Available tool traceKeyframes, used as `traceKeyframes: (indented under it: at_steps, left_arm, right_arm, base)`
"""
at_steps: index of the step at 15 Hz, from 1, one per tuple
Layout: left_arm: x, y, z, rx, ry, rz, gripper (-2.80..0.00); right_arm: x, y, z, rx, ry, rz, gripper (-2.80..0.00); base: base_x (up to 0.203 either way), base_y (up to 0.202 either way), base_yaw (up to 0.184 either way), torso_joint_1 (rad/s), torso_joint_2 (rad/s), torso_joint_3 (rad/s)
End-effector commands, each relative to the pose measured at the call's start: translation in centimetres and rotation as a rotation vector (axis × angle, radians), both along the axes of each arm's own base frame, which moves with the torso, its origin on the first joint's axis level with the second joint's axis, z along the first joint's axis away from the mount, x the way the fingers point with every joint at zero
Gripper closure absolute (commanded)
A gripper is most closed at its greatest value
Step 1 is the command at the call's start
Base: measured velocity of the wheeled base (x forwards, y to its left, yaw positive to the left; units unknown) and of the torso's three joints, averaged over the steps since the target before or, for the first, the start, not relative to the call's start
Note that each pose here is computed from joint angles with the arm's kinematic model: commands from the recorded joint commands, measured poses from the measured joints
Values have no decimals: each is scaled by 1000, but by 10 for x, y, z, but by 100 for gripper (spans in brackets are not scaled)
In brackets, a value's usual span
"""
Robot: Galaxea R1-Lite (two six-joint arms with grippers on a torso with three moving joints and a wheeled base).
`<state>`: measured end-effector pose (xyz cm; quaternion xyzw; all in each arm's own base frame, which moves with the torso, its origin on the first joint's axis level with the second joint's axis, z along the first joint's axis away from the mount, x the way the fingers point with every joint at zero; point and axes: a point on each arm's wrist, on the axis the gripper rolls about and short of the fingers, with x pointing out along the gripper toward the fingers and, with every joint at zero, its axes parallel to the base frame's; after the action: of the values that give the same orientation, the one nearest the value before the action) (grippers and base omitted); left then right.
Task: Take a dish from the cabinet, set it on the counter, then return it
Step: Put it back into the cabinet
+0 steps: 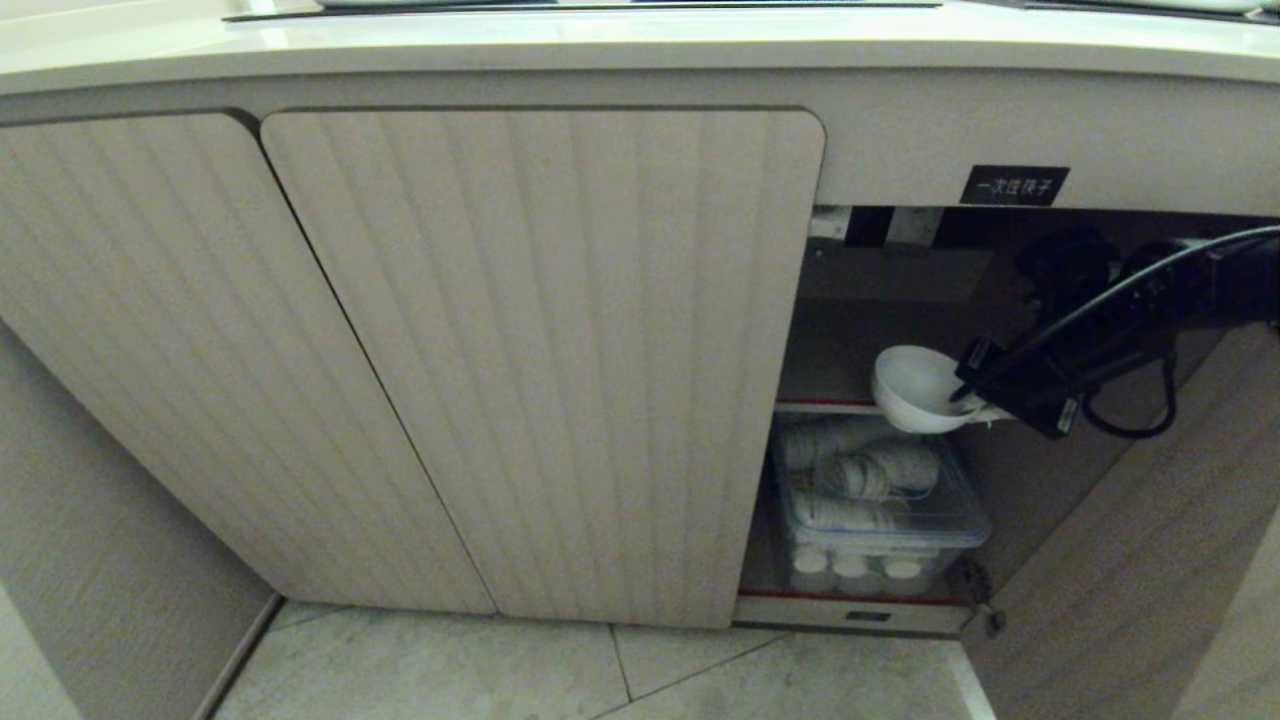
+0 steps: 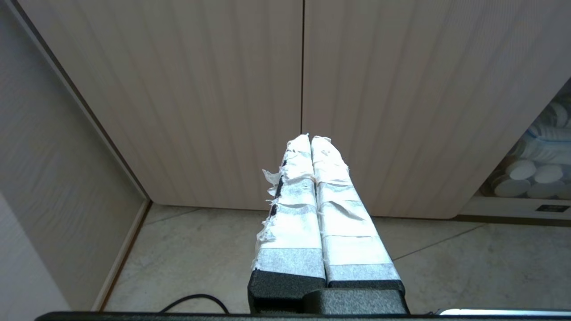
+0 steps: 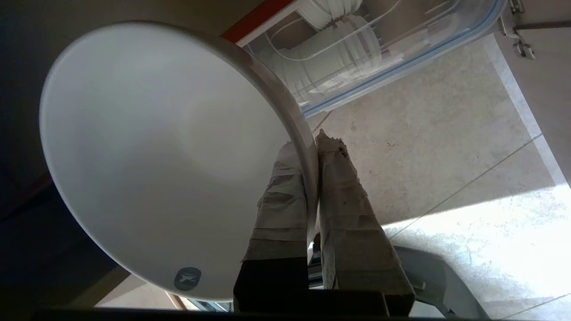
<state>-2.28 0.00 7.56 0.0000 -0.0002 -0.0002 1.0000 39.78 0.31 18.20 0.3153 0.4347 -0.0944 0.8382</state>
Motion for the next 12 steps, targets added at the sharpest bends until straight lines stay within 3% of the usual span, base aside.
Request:
traceKeyframes:
  at_steps: [1,12]
  left_arm:
    - [0,0,0,0,0,0,0]
    - [0,0,0,0,0,0,0]
  right_arm:
    - [4,0,-4,3,9,-4,0]
    - [25,-1,-3,23,5,-28,0]
  base:
    - [0,0,0,0,0,0]
    - [0,0,0,0,0,0]
